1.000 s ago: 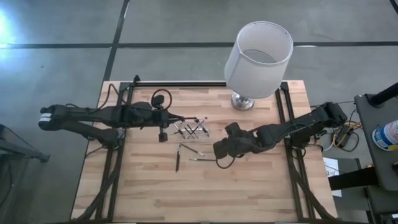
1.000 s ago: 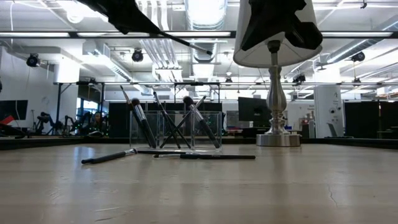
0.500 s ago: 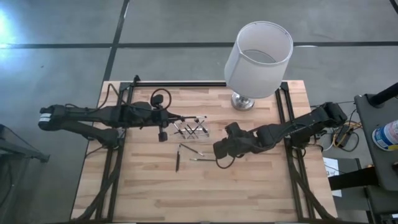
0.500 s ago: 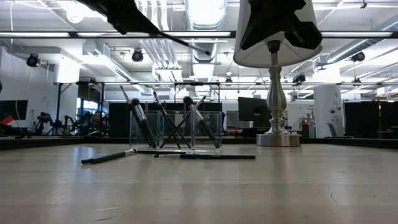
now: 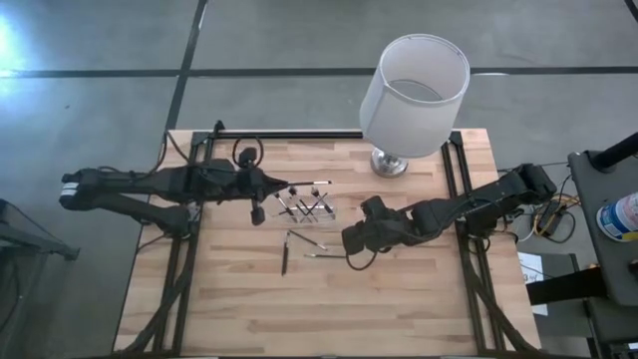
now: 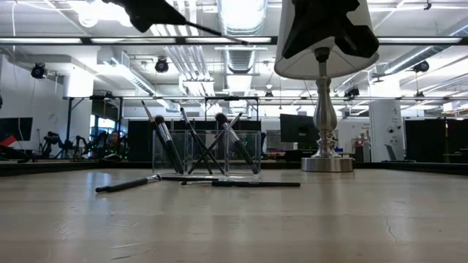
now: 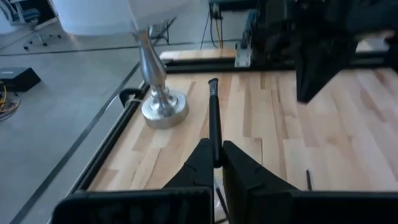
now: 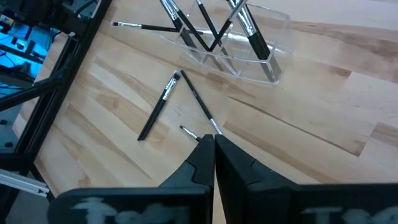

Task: Put items in baskets/containers
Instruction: Put the foundation brush into the transparent organizer

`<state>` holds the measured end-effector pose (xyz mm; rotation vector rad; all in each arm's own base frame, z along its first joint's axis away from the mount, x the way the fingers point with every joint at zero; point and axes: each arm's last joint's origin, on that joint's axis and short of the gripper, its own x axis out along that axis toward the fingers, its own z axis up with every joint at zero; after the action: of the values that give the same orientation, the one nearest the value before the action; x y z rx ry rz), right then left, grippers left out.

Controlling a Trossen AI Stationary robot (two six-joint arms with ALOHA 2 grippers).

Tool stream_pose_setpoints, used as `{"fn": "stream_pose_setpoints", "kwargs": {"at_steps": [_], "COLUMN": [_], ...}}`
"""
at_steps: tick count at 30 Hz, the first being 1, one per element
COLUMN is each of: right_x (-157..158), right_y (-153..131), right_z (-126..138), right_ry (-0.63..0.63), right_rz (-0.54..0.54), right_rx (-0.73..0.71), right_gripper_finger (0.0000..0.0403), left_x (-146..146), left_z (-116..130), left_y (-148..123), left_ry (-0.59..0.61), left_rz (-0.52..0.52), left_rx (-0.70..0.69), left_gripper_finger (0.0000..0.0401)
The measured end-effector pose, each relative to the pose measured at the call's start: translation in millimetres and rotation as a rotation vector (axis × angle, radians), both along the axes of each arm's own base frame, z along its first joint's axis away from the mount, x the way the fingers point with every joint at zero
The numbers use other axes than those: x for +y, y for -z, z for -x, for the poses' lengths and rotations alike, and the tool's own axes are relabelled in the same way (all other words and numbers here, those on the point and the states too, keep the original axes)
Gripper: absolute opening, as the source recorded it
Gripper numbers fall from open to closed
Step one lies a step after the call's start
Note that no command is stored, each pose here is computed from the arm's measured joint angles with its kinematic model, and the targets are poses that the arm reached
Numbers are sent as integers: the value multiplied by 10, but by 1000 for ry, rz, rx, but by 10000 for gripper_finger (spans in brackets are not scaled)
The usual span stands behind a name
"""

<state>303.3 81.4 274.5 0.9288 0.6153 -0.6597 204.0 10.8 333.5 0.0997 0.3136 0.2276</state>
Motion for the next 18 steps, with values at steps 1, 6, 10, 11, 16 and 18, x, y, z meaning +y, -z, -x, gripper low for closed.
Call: {"fn": "stream_pose_setpoints", "kwargs": {"at_steps": [1, 6, 10, 11, 16, 18], "right_x": [0, 0, 0, 0, 0, 0], "right_y": [0, 0, 0, 0, 0, 0], "right_z": [0, 0, 0, 0, 0, -1], "right_ry": [0, 0, 0, 0, 0, 0], "right_rz": [0, 0, 0, 0, 0, 0], "right_rx": [0, 0, 0, 0, 0, -1], "right_gripper_finger": [9, 9, 9, 9, 9, 9], "left_x": [0, -3, -5, -5, -6, -9], "left_z": [2, 11, 14, 15, 23, 41], "left_y": [-32, -165, -197, -202, -211, -225], "left_ry": [-1, 6, 7, 6, -10, -14], "left_rz": [3, 20, 38, 42, 105, 127], "left_rx": [-11, -54, -66, -70, -90, -103], "left_gripper_finger": [8, 8, 8, 8, 8, 8]}}
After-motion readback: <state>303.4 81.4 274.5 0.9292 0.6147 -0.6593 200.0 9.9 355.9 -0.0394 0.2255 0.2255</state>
